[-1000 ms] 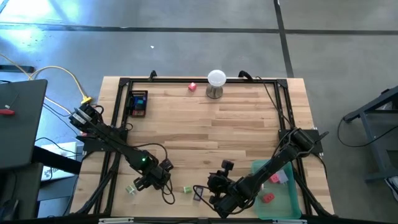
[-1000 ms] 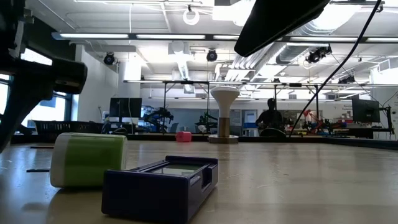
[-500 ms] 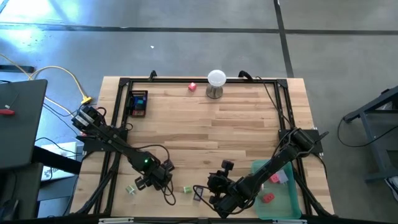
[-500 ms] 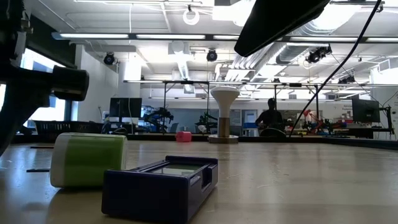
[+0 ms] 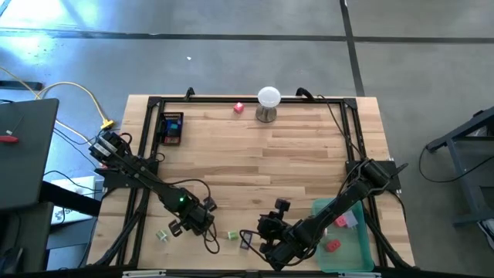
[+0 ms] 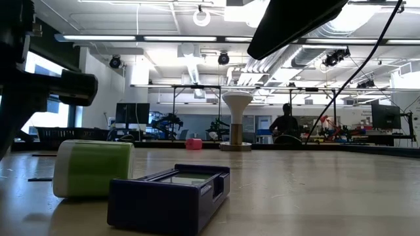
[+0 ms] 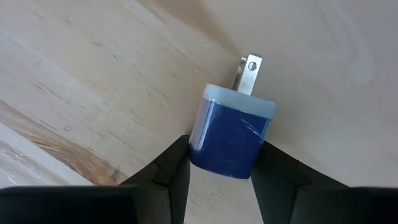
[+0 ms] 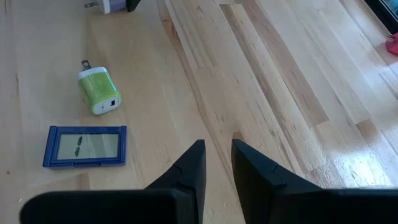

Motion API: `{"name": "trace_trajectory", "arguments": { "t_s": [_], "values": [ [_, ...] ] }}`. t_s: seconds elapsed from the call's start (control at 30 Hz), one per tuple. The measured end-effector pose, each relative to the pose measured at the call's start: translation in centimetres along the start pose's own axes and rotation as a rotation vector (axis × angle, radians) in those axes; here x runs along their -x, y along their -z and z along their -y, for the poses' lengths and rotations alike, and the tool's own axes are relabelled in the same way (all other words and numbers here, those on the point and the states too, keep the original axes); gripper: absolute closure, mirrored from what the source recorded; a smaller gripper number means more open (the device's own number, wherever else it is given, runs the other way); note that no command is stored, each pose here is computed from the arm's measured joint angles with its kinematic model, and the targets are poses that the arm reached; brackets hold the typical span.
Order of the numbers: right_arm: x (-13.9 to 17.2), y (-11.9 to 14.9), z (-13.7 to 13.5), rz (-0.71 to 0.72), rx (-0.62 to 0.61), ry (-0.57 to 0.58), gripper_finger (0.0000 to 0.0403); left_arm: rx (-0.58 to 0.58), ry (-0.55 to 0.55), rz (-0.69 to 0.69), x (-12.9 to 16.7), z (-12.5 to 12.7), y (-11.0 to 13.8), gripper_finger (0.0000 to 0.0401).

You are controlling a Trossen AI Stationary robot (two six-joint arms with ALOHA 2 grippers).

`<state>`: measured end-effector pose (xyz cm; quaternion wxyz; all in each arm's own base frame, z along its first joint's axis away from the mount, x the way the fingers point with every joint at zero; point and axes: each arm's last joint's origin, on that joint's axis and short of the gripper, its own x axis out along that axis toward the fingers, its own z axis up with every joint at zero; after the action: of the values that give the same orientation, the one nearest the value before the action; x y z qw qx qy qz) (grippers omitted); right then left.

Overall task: Pick & Place Office items
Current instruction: Put the blue charger adapter into the green bin

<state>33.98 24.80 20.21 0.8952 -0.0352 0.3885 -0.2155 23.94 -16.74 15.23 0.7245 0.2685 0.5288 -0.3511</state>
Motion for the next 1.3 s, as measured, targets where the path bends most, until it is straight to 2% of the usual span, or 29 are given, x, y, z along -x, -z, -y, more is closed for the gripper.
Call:
{"name": "trace_trajectory", "arguments": {
  "t_s": [0.23, 0.4, 0.47, 0.73, 1.03, 1.13, 1.3],
  "values": [
    [0.0, 0.0, 0.0, 0.0, -0.001, -0.001, 0.0339, 0.056, -0.022, 0.019, 0.7, 0.1, -0.1, 0.0271],
    [0.0, -0.1, -0.3, -0.01, -0.025, -0.045, 0.0339, 0.092, -0.127, 0.061, 2.7, 0.5, -0.4, 0.0271],
    [-0.1, -0.4, -0.5, -0.005, -0.036, -0.078, 0.0339, 0.121, -0.21, 0.068, 3.4, 0.7, -0.4, 0.0271],
    [-0.5, -2.1, -1.2, 0.086, -0.066, -0.17, 0.0339, 0.209, -0.665, 0.129, 6.5, 1.2, -0.9, 0.0271],
    [-1.2, -5.7, -1.3, 0.29, -0.246, -0.264, 0.0339, 0.171, -1.096, 0.269, 8.6, 3.5, -3.3, 0.0271],
    [-1.1, -6.7, -1.3, 0.353, -0.268, -0.31, 0.0339, 0.174, -1.165, 0.309, 9.0, 3.9, -4.0, 0.0271],
    [-0.4, -7.6, -1.9, 0.417, -0.204, -0.446, 0.0339, 0.159, -1.2, 0.341, 9.4, 4.7, -4.5, 0.0272]
  ]
}}
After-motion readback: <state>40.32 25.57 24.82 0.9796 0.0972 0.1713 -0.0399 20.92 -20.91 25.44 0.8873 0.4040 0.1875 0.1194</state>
